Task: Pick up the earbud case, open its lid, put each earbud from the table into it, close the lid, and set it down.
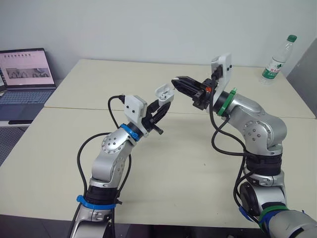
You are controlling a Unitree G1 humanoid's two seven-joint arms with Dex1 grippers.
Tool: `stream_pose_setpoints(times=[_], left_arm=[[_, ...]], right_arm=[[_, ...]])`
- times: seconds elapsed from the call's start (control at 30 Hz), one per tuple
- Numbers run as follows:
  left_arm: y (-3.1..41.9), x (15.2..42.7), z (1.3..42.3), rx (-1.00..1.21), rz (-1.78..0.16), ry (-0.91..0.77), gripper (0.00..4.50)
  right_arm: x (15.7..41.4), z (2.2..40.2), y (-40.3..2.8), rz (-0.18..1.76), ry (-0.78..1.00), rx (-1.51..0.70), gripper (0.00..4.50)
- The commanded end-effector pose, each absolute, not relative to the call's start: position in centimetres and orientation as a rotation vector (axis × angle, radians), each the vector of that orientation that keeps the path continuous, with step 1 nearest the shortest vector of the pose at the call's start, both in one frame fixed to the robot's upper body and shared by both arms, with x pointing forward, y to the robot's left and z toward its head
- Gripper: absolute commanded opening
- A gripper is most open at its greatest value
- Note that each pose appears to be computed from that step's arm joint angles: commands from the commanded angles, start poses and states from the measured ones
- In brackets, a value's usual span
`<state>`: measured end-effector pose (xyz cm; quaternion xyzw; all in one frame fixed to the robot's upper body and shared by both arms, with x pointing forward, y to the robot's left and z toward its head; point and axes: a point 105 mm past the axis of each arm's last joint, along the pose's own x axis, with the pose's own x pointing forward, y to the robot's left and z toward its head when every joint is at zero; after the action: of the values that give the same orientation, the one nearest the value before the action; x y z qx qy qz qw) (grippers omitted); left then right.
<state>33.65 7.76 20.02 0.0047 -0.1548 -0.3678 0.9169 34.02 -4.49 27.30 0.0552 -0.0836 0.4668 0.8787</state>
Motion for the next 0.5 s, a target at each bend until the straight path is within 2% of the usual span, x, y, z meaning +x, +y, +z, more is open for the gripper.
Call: stream_pose_setpoints(times=[0.03, 0.5], left_arm=[[7.2, 33.3, 21.4, 0.01, -0.783, -0.373, 0.77], [6.9, 32.8, 21.6, 0.002, -0.79, -0.385, 0.77]], right_arm=[[33.7, 28.0, -4.5, 0.967, -0.235, 0.092, 0.43], [33.9, 26.6, -3.6, 0.964, -0.268, -0.04, 0.43]])
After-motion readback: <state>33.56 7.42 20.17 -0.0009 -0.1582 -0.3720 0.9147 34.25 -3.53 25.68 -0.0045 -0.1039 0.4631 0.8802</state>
